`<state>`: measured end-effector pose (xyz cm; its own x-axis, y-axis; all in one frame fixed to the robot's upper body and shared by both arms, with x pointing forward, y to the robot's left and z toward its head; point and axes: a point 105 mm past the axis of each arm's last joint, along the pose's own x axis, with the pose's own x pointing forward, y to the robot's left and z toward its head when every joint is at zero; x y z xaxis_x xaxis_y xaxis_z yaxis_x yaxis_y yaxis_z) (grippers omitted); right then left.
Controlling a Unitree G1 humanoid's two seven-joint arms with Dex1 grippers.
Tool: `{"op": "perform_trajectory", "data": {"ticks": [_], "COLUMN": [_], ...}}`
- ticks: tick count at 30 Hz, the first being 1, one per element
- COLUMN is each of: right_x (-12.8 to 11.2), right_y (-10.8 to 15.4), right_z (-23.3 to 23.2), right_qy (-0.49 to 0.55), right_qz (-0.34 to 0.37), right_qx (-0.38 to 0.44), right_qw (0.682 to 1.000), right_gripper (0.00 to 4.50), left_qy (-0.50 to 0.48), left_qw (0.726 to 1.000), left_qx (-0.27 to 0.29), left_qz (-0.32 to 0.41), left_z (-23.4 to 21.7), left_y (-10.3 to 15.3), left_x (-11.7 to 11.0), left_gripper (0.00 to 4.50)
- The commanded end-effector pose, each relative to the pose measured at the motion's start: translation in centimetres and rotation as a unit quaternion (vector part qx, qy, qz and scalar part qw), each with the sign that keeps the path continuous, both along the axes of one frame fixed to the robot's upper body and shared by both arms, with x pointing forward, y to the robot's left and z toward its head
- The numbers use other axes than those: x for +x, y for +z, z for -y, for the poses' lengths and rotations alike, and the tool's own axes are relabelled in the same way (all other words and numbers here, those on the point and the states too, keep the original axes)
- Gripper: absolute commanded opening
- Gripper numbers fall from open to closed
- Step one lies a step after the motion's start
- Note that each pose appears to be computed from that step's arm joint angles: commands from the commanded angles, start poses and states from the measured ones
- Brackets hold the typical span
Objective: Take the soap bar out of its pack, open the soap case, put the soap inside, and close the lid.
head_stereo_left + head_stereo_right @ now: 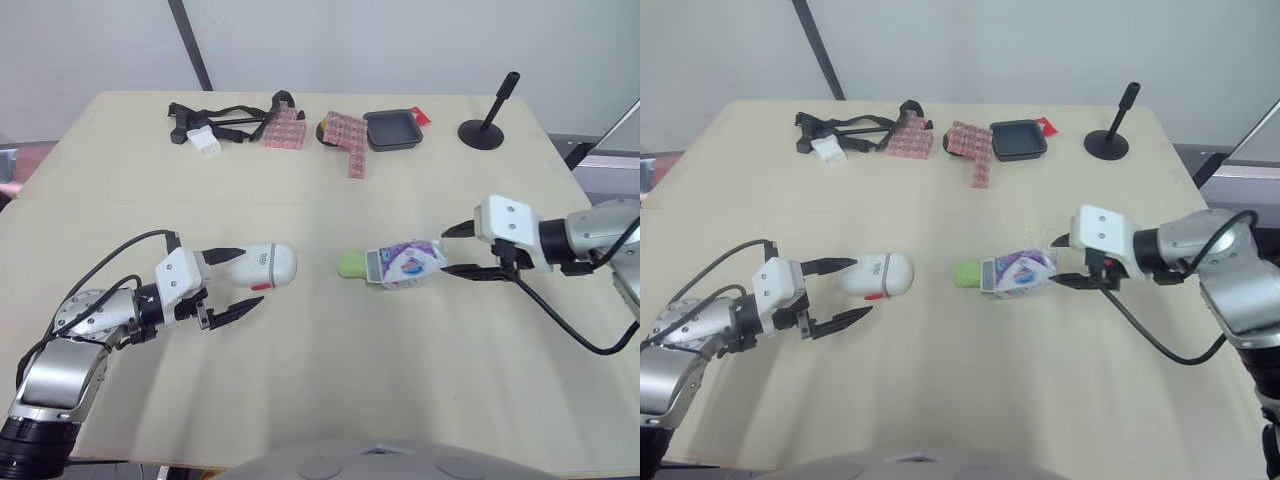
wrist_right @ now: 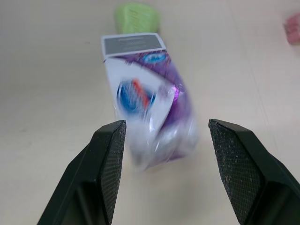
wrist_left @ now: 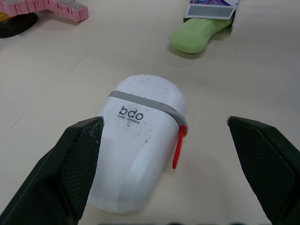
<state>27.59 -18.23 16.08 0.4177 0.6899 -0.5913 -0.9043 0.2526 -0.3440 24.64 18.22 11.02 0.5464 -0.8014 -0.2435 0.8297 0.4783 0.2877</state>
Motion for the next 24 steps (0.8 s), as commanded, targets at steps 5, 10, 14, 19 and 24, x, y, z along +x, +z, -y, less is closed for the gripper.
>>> {"op": "perform_trajectory", "data": {"ticks": [5,10,14,19,24], "right_x": [-0.3,-0.1,0.0,0.7,1.2], "right_y": [0.3,0.5,0.8,-0.7,-1.4], "right_z": [0.0,-0.3,-0.6,-0.7,-1.3], "right_qy": [-0.005,0.008,0.017,0.048,0.082], "right_qz": [0.014,0.030,0.032,0.012,-0.003], "right_qx": [0.005,0.015,0.016,-0.032,-0.047], "right_qw": [1.000,0.999,0.999,0.998,0.995], "right_gripper": [2.98,3.23,4.46,4.49,4.49], "left_qy": [-0.021,-0.024,-0.024,-0.020,-0.015], "left_qw": [1.000,0.999,0.999,1.000,1.000], "left_qx": [0.015,0.017,0.018,0.018,0.016], "left_qz": [0.014,0.016,0.016,0.016,0.016], "left_z": [0.0,0.1,0.1,0.1,0.1], "left_y": [0.6,0.6,0.6,0.6,0.5], "left_x": [0.7,0.8,0.7,0.5,0.3], "left_gripper": [4.50,4.50,4.50,4.50,4.50]}}
